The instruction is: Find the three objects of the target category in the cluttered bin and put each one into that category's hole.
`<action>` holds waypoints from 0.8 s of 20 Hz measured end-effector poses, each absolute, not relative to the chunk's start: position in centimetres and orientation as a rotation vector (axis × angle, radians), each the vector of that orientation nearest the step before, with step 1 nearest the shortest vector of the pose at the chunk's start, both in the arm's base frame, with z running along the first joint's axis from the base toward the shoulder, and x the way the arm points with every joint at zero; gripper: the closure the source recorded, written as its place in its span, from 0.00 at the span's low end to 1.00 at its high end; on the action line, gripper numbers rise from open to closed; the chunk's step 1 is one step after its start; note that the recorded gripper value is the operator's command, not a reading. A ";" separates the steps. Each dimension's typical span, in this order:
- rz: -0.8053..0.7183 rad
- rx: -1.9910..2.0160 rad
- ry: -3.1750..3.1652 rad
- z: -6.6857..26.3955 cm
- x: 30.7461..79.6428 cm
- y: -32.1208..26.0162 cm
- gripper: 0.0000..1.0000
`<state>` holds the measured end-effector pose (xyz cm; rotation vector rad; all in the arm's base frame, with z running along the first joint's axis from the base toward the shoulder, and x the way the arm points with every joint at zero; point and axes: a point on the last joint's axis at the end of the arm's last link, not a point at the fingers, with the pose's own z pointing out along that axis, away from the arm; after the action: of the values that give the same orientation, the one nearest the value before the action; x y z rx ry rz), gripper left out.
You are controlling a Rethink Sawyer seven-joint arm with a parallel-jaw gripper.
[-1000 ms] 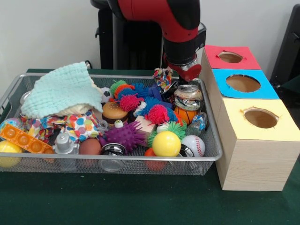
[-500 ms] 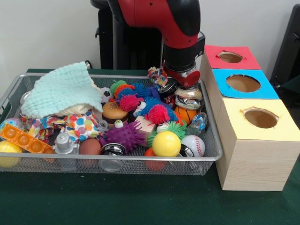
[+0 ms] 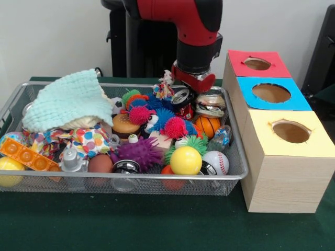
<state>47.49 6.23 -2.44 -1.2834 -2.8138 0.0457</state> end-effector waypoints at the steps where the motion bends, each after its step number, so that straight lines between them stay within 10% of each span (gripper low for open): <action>1: 0.044 -1.278 -2.828 -2.1 47.7 5.9 1.00; 16: -0.063 -1.454 -3.060 2.5 55.0 -0.9 1.00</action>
<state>54.97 -0.85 2.45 -1.4542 -3.0600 -0.0633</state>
